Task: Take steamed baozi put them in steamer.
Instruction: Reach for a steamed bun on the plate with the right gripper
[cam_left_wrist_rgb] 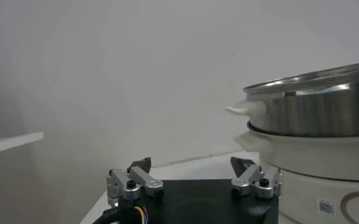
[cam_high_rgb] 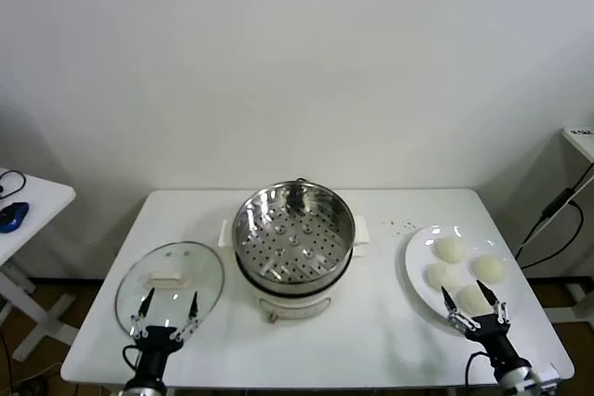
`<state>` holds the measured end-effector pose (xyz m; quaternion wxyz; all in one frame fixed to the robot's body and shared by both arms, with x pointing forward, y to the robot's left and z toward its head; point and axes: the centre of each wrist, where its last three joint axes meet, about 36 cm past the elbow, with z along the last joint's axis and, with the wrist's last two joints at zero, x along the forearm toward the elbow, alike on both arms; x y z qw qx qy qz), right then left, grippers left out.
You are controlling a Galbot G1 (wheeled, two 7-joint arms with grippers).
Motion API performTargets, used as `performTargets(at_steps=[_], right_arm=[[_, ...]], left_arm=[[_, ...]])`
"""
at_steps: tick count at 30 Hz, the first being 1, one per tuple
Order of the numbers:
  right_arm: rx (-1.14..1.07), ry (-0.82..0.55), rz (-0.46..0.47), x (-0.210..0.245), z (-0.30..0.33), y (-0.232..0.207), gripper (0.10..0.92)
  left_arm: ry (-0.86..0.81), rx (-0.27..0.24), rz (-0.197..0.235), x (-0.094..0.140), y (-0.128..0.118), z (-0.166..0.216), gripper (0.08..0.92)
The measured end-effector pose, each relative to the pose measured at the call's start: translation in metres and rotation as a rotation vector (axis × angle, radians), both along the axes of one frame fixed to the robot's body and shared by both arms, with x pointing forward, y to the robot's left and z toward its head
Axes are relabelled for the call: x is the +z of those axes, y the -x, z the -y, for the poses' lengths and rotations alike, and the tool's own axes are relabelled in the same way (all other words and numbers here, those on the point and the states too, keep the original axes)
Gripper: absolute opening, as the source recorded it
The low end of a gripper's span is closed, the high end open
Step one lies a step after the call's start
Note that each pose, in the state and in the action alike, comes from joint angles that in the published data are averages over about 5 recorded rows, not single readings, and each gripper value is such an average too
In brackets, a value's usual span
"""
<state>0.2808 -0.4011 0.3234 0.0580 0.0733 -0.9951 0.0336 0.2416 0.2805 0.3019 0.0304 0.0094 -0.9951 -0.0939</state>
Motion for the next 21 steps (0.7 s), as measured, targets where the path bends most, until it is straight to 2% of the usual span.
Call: performTargets(at_steps=[10,21], right_arm=[[0.136,0.159,-0.009,0.039,0.026,-0.042,0.823],[0.468,0.536,-0.135,0.109,0.089,-0.132,0.823]], left_arm=[[-0.013,0.003,-0.002,-0.003,-0.002,0.004,0.823],[-0.031,0.007,0.0,-0.005,-0.007,0.011,0.823]])
